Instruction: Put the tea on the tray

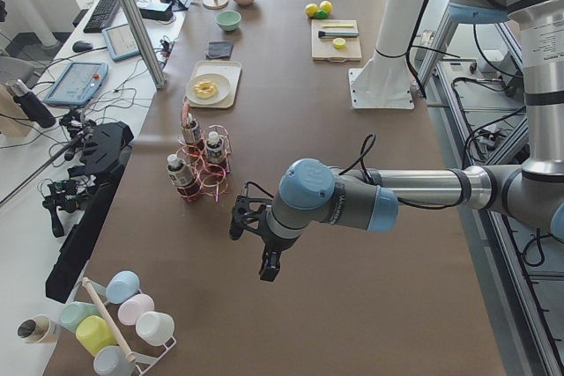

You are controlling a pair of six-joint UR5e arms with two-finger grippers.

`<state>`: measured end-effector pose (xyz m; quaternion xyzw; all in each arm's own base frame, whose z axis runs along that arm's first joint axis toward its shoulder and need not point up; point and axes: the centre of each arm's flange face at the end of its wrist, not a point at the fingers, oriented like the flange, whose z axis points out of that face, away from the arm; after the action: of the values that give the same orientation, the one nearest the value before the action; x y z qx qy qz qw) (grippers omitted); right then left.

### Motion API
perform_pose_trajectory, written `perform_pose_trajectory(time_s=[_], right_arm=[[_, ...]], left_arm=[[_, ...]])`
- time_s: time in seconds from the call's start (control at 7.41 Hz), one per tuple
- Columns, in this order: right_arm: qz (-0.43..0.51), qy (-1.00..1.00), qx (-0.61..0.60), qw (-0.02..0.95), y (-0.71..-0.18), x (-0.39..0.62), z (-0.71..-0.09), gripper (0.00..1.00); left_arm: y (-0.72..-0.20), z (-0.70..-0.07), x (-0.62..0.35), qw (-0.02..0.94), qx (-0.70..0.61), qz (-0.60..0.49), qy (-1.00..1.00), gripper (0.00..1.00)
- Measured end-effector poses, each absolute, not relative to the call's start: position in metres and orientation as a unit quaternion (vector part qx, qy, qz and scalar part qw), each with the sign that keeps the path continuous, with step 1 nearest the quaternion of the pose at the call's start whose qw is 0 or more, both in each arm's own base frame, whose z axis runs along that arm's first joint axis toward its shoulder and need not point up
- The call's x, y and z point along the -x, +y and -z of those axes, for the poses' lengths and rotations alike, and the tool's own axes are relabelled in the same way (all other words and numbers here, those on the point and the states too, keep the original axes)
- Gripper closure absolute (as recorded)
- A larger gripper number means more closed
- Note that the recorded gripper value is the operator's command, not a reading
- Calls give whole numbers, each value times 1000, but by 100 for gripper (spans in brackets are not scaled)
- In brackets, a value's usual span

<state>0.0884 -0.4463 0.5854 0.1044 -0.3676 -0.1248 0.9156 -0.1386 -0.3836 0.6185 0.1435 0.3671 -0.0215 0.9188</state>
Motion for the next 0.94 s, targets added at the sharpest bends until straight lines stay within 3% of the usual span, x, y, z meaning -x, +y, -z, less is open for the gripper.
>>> perform_pose_trajectory(time_s=[0.94], right_arm=[[127, -367, -102, 916, -444, -88, -590, 0]], left_arm=[[-382, -614, 134, 918, -142, 22, 369, 3]])
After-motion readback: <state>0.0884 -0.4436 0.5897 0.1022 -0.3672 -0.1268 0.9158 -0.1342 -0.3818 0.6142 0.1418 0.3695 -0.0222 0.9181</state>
